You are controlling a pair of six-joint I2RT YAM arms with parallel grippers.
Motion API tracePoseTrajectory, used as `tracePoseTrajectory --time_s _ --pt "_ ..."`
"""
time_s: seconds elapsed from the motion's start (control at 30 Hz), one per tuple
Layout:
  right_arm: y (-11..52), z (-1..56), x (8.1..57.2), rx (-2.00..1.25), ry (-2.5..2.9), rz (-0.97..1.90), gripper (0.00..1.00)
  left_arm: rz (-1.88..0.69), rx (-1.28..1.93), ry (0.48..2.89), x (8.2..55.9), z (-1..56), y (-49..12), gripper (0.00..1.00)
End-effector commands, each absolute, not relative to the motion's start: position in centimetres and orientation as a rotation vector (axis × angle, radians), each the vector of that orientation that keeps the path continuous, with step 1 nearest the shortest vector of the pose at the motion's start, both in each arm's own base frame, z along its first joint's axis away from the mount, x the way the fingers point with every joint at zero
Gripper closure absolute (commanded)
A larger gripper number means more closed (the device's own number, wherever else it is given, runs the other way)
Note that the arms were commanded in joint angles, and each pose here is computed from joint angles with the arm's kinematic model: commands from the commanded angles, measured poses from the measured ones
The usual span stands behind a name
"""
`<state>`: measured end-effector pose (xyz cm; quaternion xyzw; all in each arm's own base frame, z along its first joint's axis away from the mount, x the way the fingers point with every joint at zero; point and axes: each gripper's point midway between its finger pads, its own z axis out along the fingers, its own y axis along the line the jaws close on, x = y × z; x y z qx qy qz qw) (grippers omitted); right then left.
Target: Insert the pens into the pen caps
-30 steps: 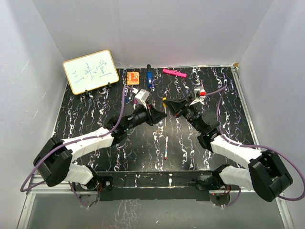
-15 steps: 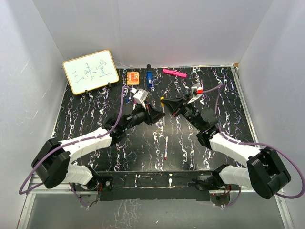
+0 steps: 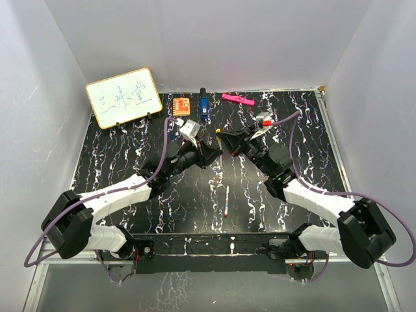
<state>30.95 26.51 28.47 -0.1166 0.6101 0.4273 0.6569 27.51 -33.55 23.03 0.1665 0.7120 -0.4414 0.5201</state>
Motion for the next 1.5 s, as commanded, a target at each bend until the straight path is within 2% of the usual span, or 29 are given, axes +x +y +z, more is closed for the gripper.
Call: tracePoseTrajectory --time_s 0.0,0.63,0.77,0.9,0.93,1.03,1.2,1.33,1.47 --pt "27.9 21.0 29.7 -0.354 1.642 0.948 1.00 -1.039 0.278 1.239 28.5 37.4 -30.4 1.00" --pt "30.0 17.3 28.0 -0.474 1.751 0.891 1.00 -0.955 0.238 1.180 29.2 39.3 -28.6 1.00" --pt "29.7 18.1 28.5 -0.434 1.732 0.874 1.00 -0.947 0.250 1.235 29.4 38.0 -28.9 1.00" --pt "29.5 20.5 30.0 -0.372 1.682 0.835 1.00 -0.925 0.288 1.402 29.8 33.6 -29.6 1.00" --pt "29.4 21.7 30.6 -0.347 1.655 0.824 0.98 -0.921 0.295 1.462 29.8 32.0 -29.8 1.00" --pt "28.9 25.5 32.2 -0.281 1.549 0.780 0.78 -0.916 0.311 1.616 29.4 27.3 -30.0 1.00" --pt "27.0 33.0 34.0 -0.159 1.344 0.700 0.62 -0.865 0.311 1.836 28.6 20.8 -29.4 1.00" --pt "24.6 36.7 33.9 -0.061 1.233 0.651 0.56 -0.715 0.341 1.976 29.5 17.4 -28.5 1.00" --pt "22.1 37.4 33.1 0.008 1.201 0.605 0.54 -0.544 0.357 2.077 31.4 14.7 -27.7 1.00"
